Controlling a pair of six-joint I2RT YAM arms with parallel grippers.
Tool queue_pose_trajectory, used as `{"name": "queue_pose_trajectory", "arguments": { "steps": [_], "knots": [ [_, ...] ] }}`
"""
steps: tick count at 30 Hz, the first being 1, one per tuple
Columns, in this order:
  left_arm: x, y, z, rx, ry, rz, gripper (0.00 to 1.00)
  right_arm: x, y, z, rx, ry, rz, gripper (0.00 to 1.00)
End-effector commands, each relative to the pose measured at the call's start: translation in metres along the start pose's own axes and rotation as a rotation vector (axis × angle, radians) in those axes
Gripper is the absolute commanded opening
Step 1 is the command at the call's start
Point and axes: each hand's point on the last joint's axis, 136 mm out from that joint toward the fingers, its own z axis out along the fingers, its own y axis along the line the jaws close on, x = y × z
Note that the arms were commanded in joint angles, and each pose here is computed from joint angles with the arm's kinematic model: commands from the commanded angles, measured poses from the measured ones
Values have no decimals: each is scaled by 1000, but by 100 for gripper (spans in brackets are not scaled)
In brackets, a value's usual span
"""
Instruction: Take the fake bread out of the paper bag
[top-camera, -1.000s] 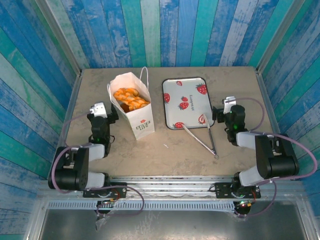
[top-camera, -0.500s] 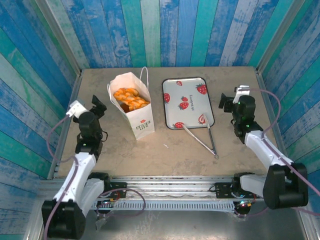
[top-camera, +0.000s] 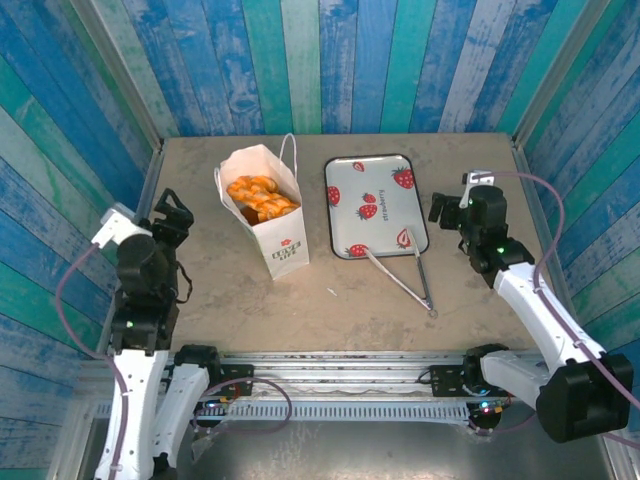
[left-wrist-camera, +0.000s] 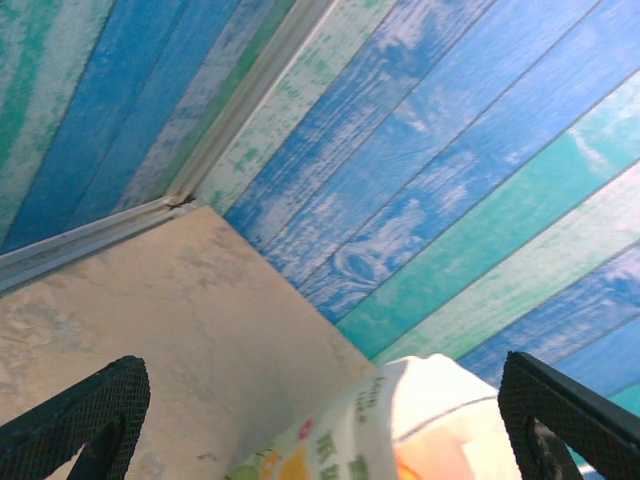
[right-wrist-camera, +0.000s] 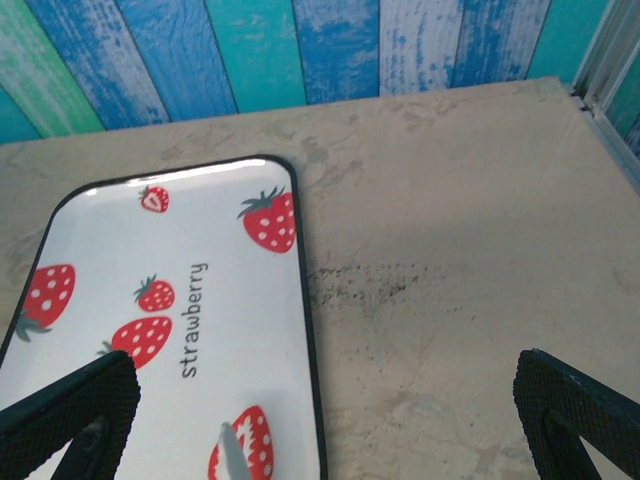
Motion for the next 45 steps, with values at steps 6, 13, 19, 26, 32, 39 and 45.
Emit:
{"name": "queue_pose_trajectory", "arguments": {
  "steps": [6,13,19,26,32,39,45],
  "knots": [
    [-4,-45,-18,125,178,20,94,0,6,-12,16,52,-1,100],
    [-7,-76,-18,206,266,44,94,4,5,-19,16,46,2,100],
    [6,-76,-9,178,346,74,94,7,3,-22,17,35,6,100],
    [44,-72,14,172,476,96,94,7,6,-23,4,31,12,100],
    [69,-67,29,163,551,124,94,7,8,-25,-2,27,18,100],
    [98,-66,44,151,623,169,94,8,12,-23,-8,30,12,100],
    [114,-51,54,90,639,177,94,11,13,-21,-3,43,7,100]
  ]
}}
